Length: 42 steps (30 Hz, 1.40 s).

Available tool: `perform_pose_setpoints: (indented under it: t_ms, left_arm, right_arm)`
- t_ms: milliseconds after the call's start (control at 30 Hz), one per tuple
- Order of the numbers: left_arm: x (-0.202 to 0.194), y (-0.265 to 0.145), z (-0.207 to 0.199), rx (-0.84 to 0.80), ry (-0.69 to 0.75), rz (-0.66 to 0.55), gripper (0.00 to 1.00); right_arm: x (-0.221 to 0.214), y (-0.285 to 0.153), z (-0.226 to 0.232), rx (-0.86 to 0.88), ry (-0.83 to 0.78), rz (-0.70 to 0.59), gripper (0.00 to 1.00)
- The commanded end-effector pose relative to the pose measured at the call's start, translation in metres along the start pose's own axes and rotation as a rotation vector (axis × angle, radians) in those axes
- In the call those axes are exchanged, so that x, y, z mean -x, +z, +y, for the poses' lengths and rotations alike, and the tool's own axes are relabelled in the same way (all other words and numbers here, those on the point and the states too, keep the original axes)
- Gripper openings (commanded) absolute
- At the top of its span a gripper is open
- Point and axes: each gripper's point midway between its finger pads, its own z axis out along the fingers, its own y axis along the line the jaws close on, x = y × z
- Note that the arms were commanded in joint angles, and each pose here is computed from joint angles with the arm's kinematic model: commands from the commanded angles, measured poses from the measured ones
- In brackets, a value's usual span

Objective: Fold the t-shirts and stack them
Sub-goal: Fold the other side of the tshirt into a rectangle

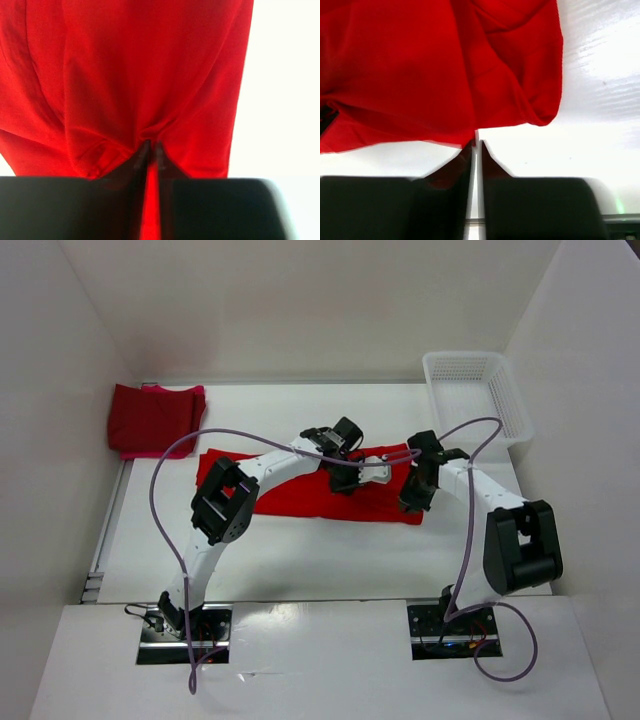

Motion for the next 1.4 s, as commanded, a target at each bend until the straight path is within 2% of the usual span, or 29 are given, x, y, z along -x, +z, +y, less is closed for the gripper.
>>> perform_pose_setpoints:
  t_ms: [0, 33, 67, 100, 167, 233, 333, 400, 567, 700, 767, 900, 1133, 1333, 1367]
  left_arm:
    - [0.011, -0.011, -0.009, -0.026, 0.035, -0.027, 0.23]
    - [0.013, -0.017, -0.01, -0.028, 0.034, -0.026, 0.4]
    - [0.02, -0.02, -0.012, -0.039, 0.024, -0.043, 0.49]
    - [0.022, -0.022, -0.014, -0.05, 0.011, -0.05, 0.56]
    - [0.027, -0.043, -0.007, -0.052, -0.059, -0.108, 0.62]
    - [0.036, -0.071, 0.009, -0.014, -0.092, -0.17, 0.66]
    - [0.036, -0.096, 0.026, 0.044, -0.147, -0.203, 0.69]
    - [0.039, -0.105, 0.045, 0.127, -0.17, -0.218, 0.74]
    - [0.046, -0.087, 0.067, 0.171, -0.201, -0.265, 0.74]
    - [0.055, -0.067, 0.077, 0.122, -0.243, -0.303, 0.74]
    - [0.05, -0.043, 0.066, 0.069, -0.251, -0.258, 0.74]
    - [0.033, -0.028, 0.068, 0.084, -0.249, -0.215, 0.74]
    - [0.006, -0.017, 0.082, 0.18, -0.247, -0.127, 0.74]
    - [0.001, -0.006, 0.086, 0.186, -0.258, -0.121, 0.74]
    - [0.001, -0.006, 0.087, 0.186, -0.258, -0.121, 0.71]
  right_arm:
    - [0.002, -0.001, -0.006, -0.067, 0.003, 0.017, 0.25]
    - [0.003, -0.001, -0.008, -0.084, -0.008, 0.021, 0.42]
    - [0.007, -0.003, -0.004, -0.075, -0.008, 0.011, 0.6]
    - [0.009, -0.003, -0.007, -0.088, -0.008, 0.0, 0.62]
    - [0.024, -0.019, -0.001, -0.065, -0.006, -0.08, 0.64]
    - [0.045, -0.034, 0.015, -0.009, -0.001, -0.163, 0.64]
    - [0.07, -0.042, 0.034, 0.047, 0.004, -0.242, 0.64]
    - [0.078, -0.03, 0.038, 0.032, -0.018, -0.244, 0.63]
    - [0.092, 0.007, 0.045, -0.017, -0.04, -0.211, 0.63]
    - [0.099, 0.022, 0.048, -0.011, -0.031, -0.205, 0.63]
    - [0.097, 0.033, 0.046, -0.014, -0.024, -0.176, 0.64]
    - [0.092, 0.042, 0.045, -0.002, -0.016, -0.138, 0.66]
    - [0.093, 0.054, 0.038, -0.024, -0.008, -0.131, 0.69]
    - [0.105, 0.056, 0.04, -0.023, -0.016, -0.152, 0.69]
    - [0.105, 0.056, 0.04, -0.023, -0.016, -0.152, 0.69]
